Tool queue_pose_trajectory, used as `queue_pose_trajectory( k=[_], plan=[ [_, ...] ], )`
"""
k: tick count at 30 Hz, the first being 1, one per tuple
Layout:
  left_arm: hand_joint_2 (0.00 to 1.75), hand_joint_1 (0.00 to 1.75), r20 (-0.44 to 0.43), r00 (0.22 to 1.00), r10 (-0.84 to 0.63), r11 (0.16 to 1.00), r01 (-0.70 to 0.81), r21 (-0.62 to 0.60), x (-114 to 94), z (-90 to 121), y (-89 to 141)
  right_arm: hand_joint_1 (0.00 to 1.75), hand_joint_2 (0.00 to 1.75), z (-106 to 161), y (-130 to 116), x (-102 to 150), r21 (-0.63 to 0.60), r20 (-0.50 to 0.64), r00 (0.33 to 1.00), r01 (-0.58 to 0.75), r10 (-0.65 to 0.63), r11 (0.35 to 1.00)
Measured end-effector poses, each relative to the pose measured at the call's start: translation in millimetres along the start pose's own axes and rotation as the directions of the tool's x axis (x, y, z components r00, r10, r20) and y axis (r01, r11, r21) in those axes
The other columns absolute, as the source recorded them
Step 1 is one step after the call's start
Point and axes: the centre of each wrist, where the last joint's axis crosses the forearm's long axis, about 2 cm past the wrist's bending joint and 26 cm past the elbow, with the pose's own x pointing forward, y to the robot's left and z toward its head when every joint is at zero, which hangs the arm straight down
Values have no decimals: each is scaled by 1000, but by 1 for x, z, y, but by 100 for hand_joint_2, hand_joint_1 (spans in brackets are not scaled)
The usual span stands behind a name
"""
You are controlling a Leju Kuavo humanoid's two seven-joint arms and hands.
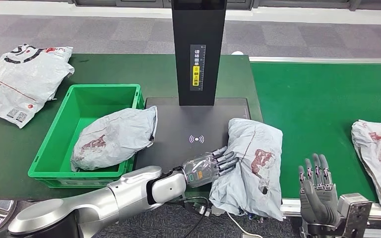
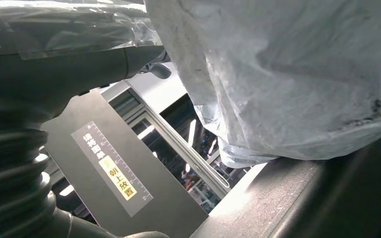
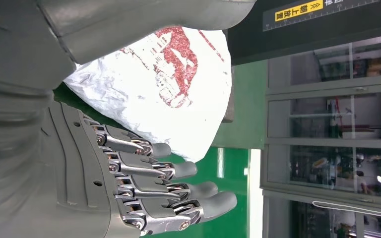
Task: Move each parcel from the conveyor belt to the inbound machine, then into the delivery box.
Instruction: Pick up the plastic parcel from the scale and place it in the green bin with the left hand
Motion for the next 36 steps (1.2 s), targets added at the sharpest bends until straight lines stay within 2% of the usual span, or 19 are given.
queue_pose_trajectory(
  k=[24, 26, 28, 29, 32, 33, 36],
  plan=[
    [175, 0, 20, 1000, 2, 1000, -1, -18, 0, 1, -2, 0, 175, 0, 0, 0, 6, -1, 1000, -1, 1, 1000],
    [175, 0, 47, 998, 33, 999, -31, -45, 0, 2, -4, 0, 175, 1, 0, 1, 12, -2, 1000, -2, 2, 1000],
    [175, 0, 76, 989, 126, 988, -119, -94, 1, 2, -5, 0, 175, 2, 0, 2, 19, -3, 1000, -4, 4, 1000],
    [175, 15, 85, 976, 198, 975, -188, -120, 0, 1, -5, 0, 175, 2, 0, 2, 24, -4, 1000, -5, 5, 1000],
    [175, 146, 84, 902, 422, 898, -404, -175, -2, -3, -2, 0, 175, 2, 2, 3, 40, -6, 1000, -7, 7, 999],
    [175, 175, 80, 871, 485, 865, -465, -190, -1, -5, 0, 0, 175, 2, 3, 3, 43, -7, 1000, -7, 8, 999],
    [175, 175, 55, 777, 627, 768, -604, -212, 7, -9, 3, 0, 175, 1, 6, 3, 39, -10, 1000, -9, 9, 999]
  ],
)
